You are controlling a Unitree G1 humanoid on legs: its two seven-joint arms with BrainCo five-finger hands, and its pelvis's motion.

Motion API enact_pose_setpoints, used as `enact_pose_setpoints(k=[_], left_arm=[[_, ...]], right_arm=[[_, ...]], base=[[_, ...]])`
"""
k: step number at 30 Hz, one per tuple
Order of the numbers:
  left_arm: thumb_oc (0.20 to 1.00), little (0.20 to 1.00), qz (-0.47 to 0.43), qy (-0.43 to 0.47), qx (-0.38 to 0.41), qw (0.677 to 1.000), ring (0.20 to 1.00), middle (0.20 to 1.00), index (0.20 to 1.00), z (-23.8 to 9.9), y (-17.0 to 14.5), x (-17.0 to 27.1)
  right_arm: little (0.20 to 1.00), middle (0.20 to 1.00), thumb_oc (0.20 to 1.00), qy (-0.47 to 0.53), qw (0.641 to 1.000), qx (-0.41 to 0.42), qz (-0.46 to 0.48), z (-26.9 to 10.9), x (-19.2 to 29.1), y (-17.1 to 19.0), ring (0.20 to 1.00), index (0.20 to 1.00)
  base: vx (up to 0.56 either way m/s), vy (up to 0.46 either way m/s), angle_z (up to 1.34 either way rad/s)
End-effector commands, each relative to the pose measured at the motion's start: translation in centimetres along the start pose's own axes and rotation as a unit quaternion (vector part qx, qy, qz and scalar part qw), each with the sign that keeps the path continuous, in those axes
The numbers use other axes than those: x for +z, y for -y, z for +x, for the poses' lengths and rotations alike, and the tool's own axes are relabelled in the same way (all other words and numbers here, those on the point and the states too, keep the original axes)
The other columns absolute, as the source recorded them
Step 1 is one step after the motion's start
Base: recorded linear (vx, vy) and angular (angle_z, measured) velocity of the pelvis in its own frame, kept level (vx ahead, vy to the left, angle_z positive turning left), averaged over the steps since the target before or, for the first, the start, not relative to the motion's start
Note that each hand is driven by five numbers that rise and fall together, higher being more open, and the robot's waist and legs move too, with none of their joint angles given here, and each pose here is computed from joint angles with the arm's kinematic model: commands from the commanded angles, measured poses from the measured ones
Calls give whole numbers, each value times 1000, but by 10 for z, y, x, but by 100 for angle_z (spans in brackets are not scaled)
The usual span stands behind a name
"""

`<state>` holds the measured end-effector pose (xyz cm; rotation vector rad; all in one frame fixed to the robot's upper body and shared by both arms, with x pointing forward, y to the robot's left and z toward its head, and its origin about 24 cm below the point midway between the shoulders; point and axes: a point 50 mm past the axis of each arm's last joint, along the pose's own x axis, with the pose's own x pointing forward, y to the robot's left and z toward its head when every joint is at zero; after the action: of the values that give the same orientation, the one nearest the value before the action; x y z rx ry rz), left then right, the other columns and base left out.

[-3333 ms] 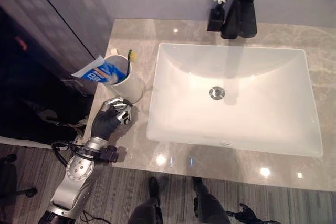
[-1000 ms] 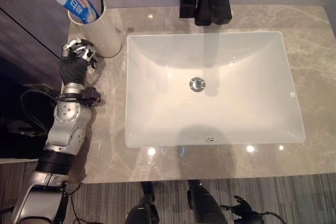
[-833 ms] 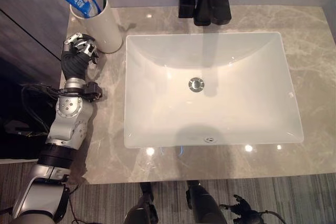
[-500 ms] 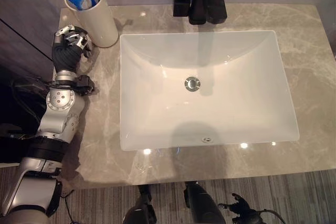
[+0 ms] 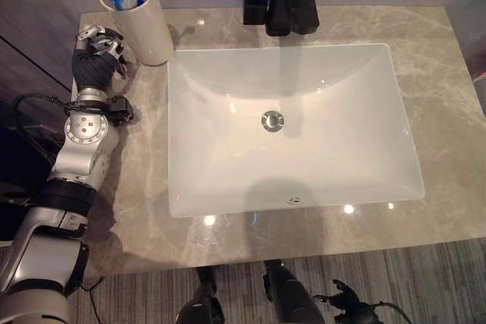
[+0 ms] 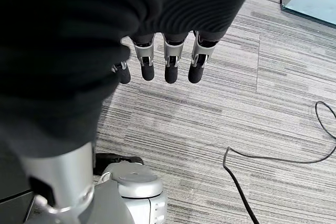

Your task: Put brush and paste in cup on sink, flatten towel.

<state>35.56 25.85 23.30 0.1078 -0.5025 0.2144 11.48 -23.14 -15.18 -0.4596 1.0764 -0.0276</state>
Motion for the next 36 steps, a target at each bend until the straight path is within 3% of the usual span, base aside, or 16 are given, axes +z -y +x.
enact_pose_setpoints(k=[1, 24, 36], left_arm=[[200, 200, 14, 6, -19, 1000, 200, 200, 200, -2, 4, 1], [200, 200, -15, -11, -45, 999, 200, 200, 200, 6, 52, -9], [200, 200, -6, -9, -13, 1000, 200, 200, 200, 27, 52, 1]], right_arm=[[1000, 1000, 1000, 0, 1000, -11, -9, 0, -3, 9, 1000, 1000], [1000, 1000, 1000, 1, 1000, -18, -15, 0, -4, 13, 1000, 1000], [1000, 1000, 1000, 9, 1000, -20, -16, 0, -3, 15, 1000, 1000]], base=[[0, 0, 0], [-1, -8, -5], [-4, -6, -2]])
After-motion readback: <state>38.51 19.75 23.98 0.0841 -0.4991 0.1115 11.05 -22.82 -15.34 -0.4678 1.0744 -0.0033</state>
